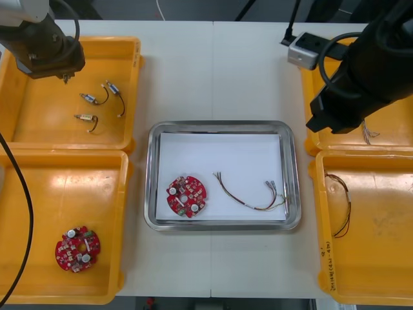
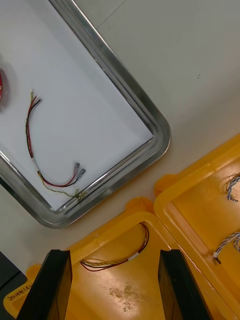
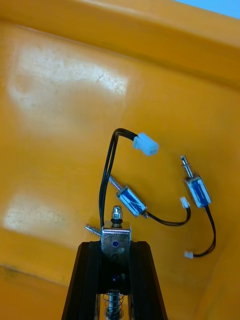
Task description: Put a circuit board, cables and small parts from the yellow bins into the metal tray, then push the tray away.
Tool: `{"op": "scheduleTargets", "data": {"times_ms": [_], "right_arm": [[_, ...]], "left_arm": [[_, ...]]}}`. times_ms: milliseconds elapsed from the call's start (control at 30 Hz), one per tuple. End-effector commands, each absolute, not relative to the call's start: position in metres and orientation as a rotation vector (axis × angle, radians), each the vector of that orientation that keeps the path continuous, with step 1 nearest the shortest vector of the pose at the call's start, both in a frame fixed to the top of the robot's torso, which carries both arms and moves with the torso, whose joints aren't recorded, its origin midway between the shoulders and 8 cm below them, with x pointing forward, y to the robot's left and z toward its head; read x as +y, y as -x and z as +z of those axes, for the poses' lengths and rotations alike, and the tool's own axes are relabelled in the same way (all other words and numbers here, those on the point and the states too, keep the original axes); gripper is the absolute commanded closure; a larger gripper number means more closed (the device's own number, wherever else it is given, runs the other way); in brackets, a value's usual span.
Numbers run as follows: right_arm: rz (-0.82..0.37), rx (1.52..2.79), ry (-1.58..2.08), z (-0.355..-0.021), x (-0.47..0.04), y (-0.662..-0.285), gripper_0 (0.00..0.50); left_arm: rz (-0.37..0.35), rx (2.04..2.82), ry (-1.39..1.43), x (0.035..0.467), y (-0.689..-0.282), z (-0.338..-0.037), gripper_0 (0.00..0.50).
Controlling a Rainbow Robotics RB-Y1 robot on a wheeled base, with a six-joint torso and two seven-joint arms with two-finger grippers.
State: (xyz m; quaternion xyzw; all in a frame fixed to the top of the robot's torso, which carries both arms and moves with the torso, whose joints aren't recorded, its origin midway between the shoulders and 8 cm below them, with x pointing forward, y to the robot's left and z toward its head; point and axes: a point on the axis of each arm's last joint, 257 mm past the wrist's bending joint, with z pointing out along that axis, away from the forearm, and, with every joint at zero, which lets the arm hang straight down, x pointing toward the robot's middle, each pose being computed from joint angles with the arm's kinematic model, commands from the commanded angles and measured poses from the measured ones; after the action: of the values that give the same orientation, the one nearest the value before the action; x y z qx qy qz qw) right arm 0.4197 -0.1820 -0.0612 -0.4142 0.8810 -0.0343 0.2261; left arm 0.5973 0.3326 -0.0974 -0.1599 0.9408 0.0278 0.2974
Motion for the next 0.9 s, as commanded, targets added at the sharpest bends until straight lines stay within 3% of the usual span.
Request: {"op": "scheduleTargets", "data": {"times_ms": [33, 600, 900], "right_arm": [[-0.095, 2.462, 0.900, -0.044, -0.230, -0.433, 0.000], [-0.127, 2.551, 0.456, -0.027, -0.335, -0.467, 0.000], [-0.099, 2.619, 0.286, -0.035, -0.372, -0.476, 0.000]], "left_arm": [[0.057, 2.478, 0.425, 0.335, -0.580, -0.078, 0.500], [-0.032, 2.551, 0.334, 0.220, -0.527, -0.091, 0.499], [-0.088, 2.578, 0.250, 0.162, -0.512, -0.108, 0.497]]}}
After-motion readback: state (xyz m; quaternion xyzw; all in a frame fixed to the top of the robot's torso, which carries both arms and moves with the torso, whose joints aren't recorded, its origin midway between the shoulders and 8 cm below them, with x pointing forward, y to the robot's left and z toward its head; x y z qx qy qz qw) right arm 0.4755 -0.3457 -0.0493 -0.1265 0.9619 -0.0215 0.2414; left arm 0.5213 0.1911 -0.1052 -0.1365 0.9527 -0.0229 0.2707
